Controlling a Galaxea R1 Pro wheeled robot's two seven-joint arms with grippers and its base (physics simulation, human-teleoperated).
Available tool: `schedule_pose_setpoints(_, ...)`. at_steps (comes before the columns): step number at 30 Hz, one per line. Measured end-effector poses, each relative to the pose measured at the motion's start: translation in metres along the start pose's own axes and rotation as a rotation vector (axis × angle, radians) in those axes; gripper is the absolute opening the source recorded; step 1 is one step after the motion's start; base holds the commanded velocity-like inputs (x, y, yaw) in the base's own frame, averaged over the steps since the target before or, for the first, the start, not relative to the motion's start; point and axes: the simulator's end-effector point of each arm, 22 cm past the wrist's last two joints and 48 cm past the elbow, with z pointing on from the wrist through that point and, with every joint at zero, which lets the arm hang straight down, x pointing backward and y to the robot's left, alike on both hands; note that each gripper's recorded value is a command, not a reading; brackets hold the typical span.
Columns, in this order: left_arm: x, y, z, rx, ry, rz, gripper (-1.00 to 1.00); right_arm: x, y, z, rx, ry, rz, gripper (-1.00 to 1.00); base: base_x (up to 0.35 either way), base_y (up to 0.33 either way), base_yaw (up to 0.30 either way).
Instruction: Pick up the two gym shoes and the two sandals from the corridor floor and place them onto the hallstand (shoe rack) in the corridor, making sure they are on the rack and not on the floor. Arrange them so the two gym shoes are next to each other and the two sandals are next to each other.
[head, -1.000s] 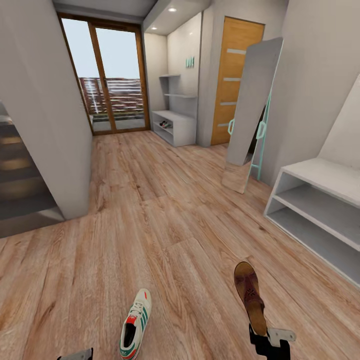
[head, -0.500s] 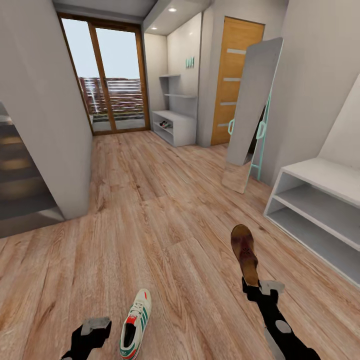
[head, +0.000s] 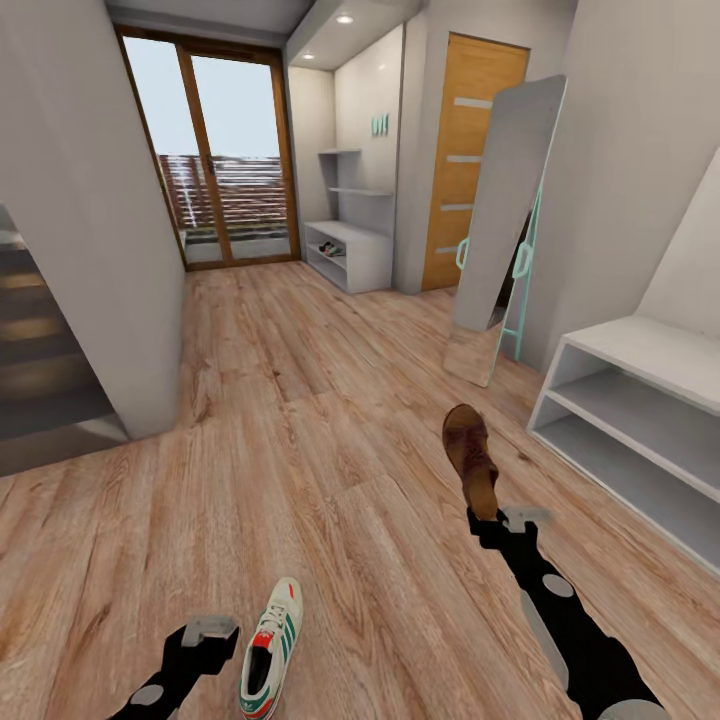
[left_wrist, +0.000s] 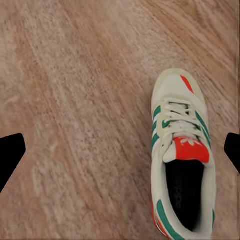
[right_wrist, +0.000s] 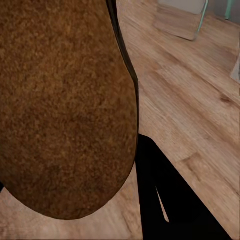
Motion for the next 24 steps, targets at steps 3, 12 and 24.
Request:
schedule_pose_setpoints(3,0.0,-0.008,0.0,0.026,0.0,0.027,1.0,0.001,0.005,0.0,-0.017,0.005,0.001,-1.0,0.0,0.0,0.0)
schedule_pose_setpoints(12,-0.004,-0.021,0.002,0.08,0.003,0.054,1.0,0.008,0.004,0.0,-0.02,0.02,0.003,-1.0,0.0,0.0,-0.181)
schedule_pose_setpoints(24,0.02,-0.026,0.017,0.083,0.012,0.05,1.0,0.038,0.002,0.004,-0.014,0.027,0.006,-1.0,0.0,0.0,-0.024)
